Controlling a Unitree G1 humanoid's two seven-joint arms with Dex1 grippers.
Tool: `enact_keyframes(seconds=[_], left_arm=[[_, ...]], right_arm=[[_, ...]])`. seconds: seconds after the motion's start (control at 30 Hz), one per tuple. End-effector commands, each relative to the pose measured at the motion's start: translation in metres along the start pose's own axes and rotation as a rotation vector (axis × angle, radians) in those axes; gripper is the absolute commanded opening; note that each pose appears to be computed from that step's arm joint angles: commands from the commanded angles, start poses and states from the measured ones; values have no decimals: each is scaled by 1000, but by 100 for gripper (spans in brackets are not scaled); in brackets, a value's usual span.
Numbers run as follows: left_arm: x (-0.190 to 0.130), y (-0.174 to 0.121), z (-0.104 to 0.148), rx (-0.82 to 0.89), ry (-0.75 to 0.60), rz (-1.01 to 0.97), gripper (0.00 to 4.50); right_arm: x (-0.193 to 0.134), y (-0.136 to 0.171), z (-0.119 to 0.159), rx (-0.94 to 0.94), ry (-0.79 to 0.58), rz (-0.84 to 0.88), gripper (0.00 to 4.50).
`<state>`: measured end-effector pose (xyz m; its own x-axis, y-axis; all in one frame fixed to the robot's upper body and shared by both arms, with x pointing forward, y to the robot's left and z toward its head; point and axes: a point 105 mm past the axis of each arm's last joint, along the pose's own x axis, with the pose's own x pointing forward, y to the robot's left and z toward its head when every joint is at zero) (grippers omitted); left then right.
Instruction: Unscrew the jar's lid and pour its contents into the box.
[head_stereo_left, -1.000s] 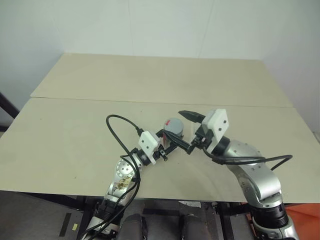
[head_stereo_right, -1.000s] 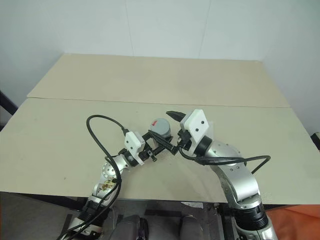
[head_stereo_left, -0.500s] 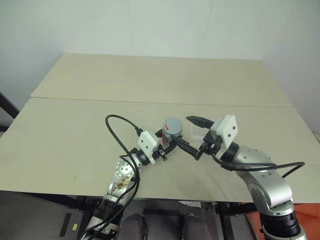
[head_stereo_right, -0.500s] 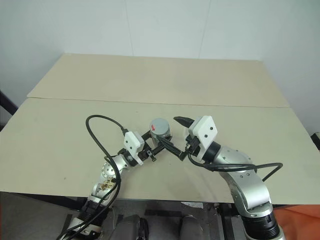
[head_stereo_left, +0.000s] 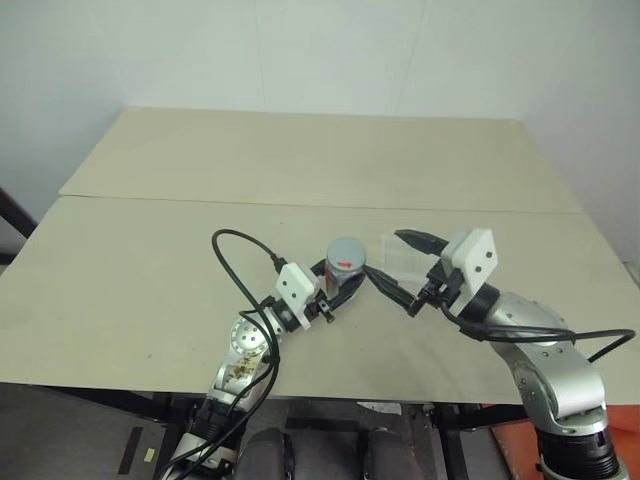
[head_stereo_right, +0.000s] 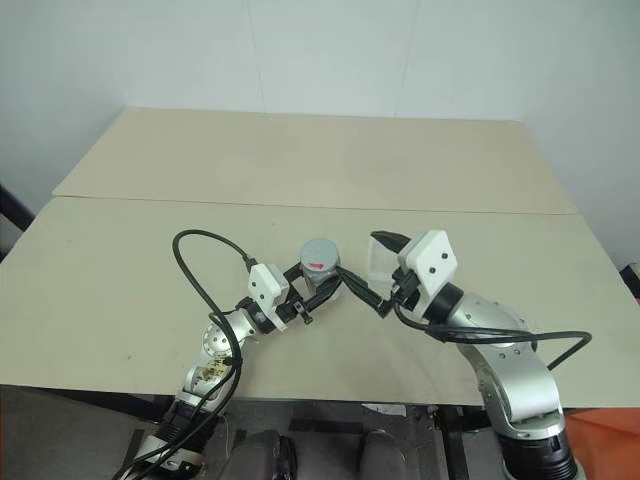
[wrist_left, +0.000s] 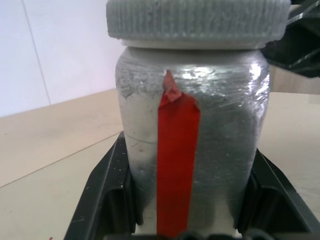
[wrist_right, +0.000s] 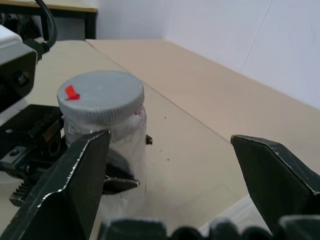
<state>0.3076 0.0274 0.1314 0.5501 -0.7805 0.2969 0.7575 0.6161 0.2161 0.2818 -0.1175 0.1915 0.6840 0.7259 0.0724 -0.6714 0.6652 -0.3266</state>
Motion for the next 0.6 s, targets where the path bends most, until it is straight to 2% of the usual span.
enact_keyframes(seconds=[0.03,0.27,0.6], left_arm=[[3,-2,10,24,-46,-8,199],[4,-2,10,26,-45,-13,199],[4,-3,10,31,-43,-19,199]], right_arm=[[-12,-5,12,-31,-25,25,445],[-14,8,27,10,-59,156,445],[17,25,33,23,-112,192,445]])
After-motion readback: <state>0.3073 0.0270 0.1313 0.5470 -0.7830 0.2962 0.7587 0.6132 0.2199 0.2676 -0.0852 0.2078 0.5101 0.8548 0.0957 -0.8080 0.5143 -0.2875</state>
